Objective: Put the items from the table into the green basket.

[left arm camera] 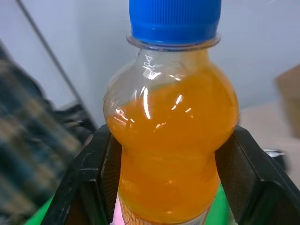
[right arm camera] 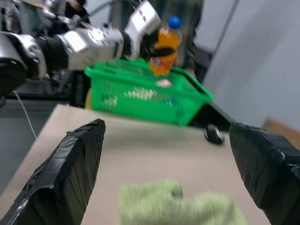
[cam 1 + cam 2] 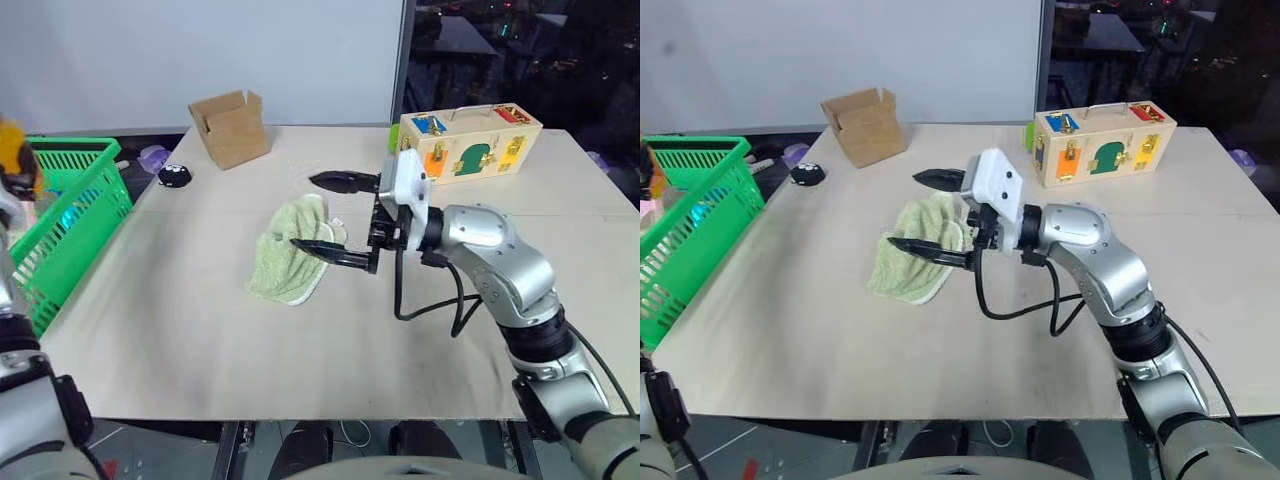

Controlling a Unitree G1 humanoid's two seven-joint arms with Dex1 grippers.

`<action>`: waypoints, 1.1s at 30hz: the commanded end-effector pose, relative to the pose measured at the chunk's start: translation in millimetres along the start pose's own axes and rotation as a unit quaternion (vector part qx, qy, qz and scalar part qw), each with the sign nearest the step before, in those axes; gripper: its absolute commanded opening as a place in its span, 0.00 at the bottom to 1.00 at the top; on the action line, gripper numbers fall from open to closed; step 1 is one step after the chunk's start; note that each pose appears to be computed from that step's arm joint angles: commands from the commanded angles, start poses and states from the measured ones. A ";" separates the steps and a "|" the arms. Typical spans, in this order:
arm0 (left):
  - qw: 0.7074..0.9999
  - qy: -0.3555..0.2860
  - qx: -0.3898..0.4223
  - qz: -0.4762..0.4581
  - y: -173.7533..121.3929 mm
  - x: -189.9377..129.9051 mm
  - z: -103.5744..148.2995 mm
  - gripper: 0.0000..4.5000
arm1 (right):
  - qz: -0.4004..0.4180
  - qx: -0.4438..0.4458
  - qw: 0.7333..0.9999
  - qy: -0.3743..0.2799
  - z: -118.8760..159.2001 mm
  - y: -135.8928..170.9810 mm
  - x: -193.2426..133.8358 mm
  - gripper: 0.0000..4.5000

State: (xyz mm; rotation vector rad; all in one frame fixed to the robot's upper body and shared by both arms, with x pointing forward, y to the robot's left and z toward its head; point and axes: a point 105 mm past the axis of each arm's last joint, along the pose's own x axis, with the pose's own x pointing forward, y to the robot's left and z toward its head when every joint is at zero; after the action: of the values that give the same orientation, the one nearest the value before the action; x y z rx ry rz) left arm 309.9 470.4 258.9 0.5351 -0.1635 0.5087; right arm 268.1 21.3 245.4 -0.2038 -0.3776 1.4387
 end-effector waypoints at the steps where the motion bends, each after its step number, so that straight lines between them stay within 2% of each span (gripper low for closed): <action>1: 0.999 -0.022 0.014 0.047 29.3 -0.4 11.5 0.59 | 0.011 -0.025 0.999 -0.019 12.0 -0.4 2.2 1.00; 11: 0.997 0.041 0.007 0.072 44.2 -12.1 -26.3 0.59 | 0.025 -0.024 0.999 -0.028 16.1 1.0 5.5 1.00; 14: 0.994 0.055 -0.022 0.090 51.9 -17.3 -35.4 0.83 | 0.024 -0.023 0.999 -0.028 16.1 0.8 4.5 1.00; 15: 0.993 0.053 -0.031 0.096 53.8 -18.2 -35.8 0.94 | 0.023 -0.022 0.999 -0.028 16.0 1.0 3.9 1.00; 16: 0.993 0.048 -0.037 0.104 55.1 -18.1 -34.2 0.99 | 0.023 -0.021 0.999 -0.029 15.8 1.1 3.5 1.00; 19: 0.992 0.012 -0.057 0.109 50.7 -11.7 -18.0 0.99 | 0.021 -0.017 0.999 -0.029 15.5 0.5 3.7 1.00; 23: 0.992 -0.060 -0.100 0.050 14.4 5.7 20.3 0.99 | 0.016 -0.006 0.999 -0.029 14.7 -1.8 3.8 1.00; 26: 0.988 -0.092 -0.120 -0.021 -25.5 11.2 41.7 0.99 | 0.009 -0.002 1.000 -0.026 13.6 -3.3 2.8 1.00; 29: 0.980 -0.102 -0.142 -0.092 -69.7 9.0 55.3 0.99 | -0.005 -0.002 1.000 -0.021 11.5 -5.8 0.1 1.00; 33: 0.950 -0.138 -0.202 -0.195 -130.5 -9.6 79.9 0.99 | -0.065 -0.006 0.998 0.007 0.5 -18.6 -14.3 1.00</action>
State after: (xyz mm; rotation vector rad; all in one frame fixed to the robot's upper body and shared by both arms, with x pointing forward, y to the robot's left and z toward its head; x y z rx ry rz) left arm 369.3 347.8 245.6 0.2128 -0.3425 0.0796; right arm 277.8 16.8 240.9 -0.1866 -0.3442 1.3847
